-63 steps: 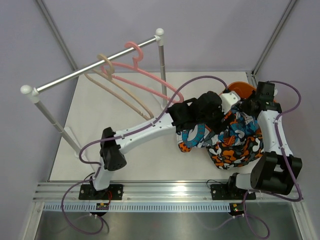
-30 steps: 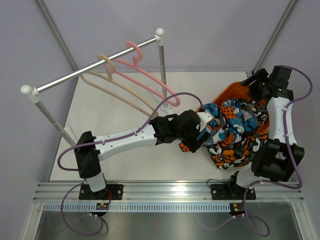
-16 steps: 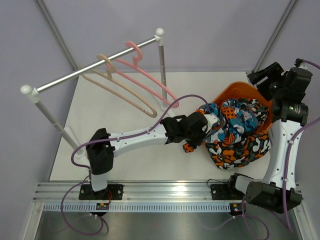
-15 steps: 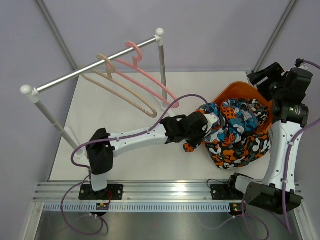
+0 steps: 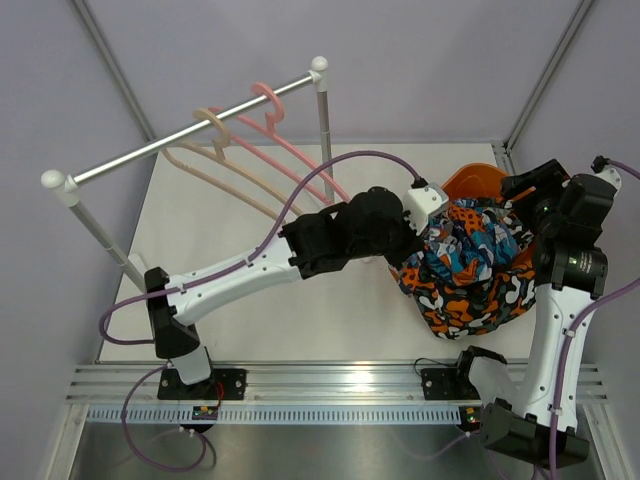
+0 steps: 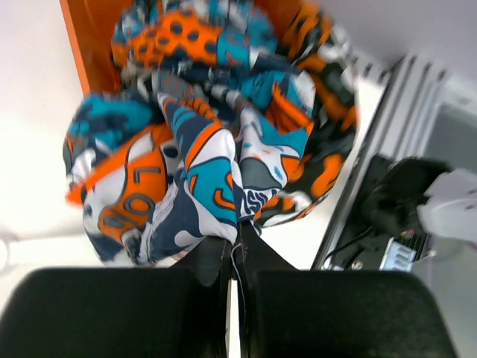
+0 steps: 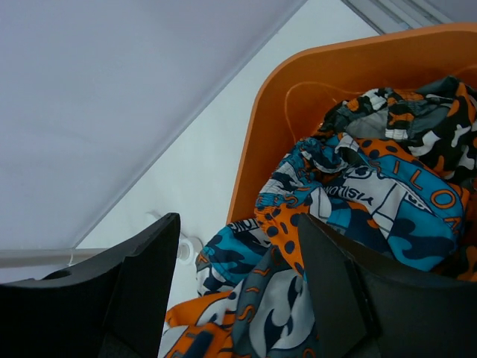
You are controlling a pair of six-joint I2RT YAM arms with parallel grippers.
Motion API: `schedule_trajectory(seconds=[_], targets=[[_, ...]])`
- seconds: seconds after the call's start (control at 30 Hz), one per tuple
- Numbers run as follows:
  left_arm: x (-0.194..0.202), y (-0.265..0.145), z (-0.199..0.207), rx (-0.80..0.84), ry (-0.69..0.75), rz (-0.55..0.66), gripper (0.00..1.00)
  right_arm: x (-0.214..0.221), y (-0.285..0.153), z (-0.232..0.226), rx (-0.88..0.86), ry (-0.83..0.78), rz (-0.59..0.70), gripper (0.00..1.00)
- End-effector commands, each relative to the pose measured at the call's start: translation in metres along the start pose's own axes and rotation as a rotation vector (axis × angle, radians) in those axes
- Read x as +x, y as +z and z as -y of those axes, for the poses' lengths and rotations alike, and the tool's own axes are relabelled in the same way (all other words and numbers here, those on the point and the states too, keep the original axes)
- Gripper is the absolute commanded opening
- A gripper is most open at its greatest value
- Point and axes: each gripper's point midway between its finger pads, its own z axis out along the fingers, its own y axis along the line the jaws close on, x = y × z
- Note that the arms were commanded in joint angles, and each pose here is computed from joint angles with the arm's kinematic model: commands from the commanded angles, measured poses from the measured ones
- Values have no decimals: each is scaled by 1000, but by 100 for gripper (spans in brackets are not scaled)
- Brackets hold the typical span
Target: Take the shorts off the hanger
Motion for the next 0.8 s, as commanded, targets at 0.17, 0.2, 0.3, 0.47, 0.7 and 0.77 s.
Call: schedule_trajectory(seconds=[0.17,0.2,0.3,0.47,0.7,0.77], targets=[[-71,21,51,264,126,225,0,13,-17,33,115,47,50,78],[-68,32,51,267,128,212,0,16,-18,34,115,51,43,78],[-63,68,55,342,104,177,0,28,-23,39,120,57,18,78],[-64,106,43,368,73,184,0,33,-42,52,169,53,47,84],[5,163,-17,293,-164,13,5,61,-51,83,263,139,42,92],[28,177,-29,272,-201,-51,6,67,-52,89,277,167,43,93]])
